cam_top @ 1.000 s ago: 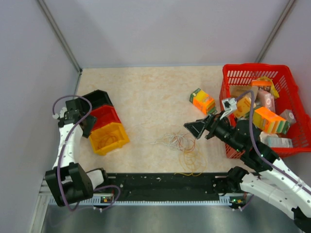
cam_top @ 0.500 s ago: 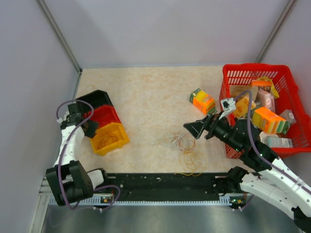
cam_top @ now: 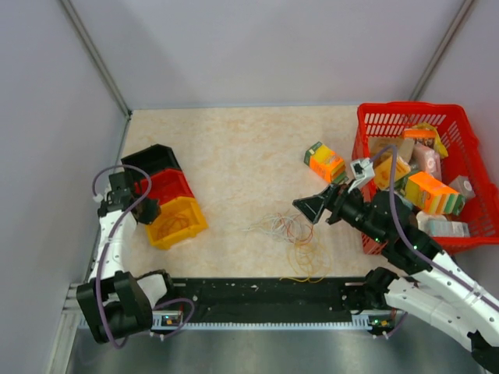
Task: Untangle the cables
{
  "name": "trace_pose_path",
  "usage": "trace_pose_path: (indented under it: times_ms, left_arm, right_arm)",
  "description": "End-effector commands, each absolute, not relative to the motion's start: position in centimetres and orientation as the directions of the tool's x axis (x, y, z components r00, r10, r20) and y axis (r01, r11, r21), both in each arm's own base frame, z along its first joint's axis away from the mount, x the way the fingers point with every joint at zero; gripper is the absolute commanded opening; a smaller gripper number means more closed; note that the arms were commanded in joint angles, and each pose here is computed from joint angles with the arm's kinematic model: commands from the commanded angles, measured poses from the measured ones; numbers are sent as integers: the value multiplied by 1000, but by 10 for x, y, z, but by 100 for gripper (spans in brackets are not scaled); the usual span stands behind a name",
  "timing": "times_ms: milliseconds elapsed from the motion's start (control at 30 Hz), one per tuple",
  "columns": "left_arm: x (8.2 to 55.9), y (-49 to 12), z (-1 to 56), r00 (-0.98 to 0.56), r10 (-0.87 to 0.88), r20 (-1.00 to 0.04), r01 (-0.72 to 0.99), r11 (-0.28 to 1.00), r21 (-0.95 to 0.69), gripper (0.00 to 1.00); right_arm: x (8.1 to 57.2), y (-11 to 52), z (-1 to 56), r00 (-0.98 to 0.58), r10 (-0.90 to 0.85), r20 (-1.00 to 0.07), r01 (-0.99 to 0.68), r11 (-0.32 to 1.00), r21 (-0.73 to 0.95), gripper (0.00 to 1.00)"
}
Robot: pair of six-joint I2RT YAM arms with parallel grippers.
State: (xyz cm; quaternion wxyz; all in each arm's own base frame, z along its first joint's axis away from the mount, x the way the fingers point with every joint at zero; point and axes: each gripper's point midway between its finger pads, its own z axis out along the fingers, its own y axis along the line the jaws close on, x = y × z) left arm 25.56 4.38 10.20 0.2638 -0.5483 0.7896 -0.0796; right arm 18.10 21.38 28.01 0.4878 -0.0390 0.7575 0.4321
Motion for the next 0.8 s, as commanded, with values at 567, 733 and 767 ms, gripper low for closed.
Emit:
trace_pose_path:
  times_ms: [567, 733, 767]
  left_arm:
    - [259, -30, 203, -460, -772, -439, -348, 612, -710, 67]
    - [258, -133, 240, -593, -511, -623, 110, 714, -691, 67]
    - [254, -157, 241, -621, -455, -638, 184, 706, -683, 66]
  right_arm:
    - [189, 206, 151, -687, 117, -717, -346, 815, 464, 99]
    - [175, 210, 127, -741, 39, -670, -375, 804, 462, 84]
    - [173, 211, 123, -749, 26, -662, -381, 801, 462, 81]
